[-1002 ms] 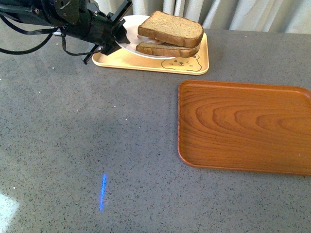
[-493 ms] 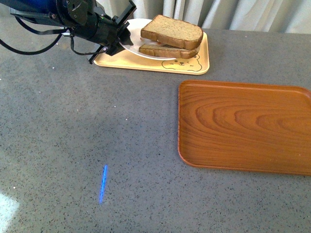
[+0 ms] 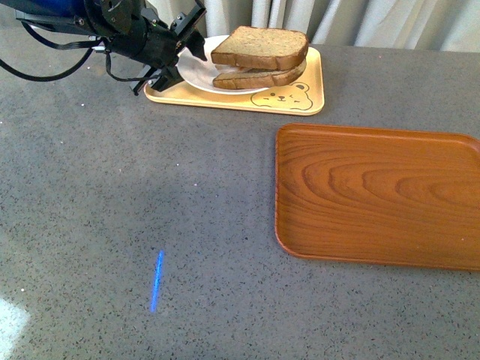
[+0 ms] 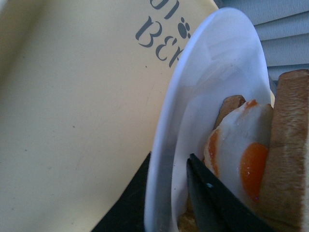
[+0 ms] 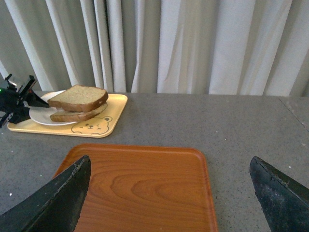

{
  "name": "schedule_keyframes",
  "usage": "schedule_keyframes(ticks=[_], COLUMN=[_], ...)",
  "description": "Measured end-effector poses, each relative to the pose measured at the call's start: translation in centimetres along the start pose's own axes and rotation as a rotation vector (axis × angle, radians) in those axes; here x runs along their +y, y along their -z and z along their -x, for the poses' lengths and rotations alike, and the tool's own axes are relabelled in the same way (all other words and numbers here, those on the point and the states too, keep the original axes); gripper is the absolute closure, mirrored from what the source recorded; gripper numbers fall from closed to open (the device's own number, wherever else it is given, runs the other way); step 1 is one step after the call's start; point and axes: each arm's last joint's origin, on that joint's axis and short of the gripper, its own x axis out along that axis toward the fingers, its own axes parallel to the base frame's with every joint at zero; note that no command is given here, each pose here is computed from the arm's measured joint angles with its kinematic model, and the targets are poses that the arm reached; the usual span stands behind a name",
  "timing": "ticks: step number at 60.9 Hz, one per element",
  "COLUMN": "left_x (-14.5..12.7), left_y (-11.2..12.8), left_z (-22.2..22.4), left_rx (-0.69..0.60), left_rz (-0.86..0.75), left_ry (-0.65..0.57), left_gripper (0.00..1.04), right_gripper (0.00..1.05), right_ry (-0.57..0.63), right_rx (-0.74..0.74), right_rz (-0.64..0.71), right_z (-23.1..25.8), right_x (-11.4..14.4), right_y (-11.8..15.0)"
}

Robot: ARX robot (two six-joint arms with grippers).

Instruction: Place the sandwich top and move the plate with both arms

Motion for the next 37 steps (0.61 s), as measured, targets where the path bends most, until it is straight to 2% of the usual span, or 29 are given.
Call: schedule_keyframes(ticks=[20,37], left_x=[0.8,1.9], left_y=[-1.0,-2.2], left_z=[0.5,2.2], left_rx=[-0.042,-0.126], left_rz=[0.005,0.029], left_ry=[-0.006,0.003], left_gripper=[0.09,0.09], right_gripper=[0.09,0.09], right_ry=[0.0,0.0], right_rx=[0.0,0.0], right_rz=[0.0,0.0], right_z=[0.0,0.0], right_x=[0.0,0.0], right_y=[0.0,0.0])
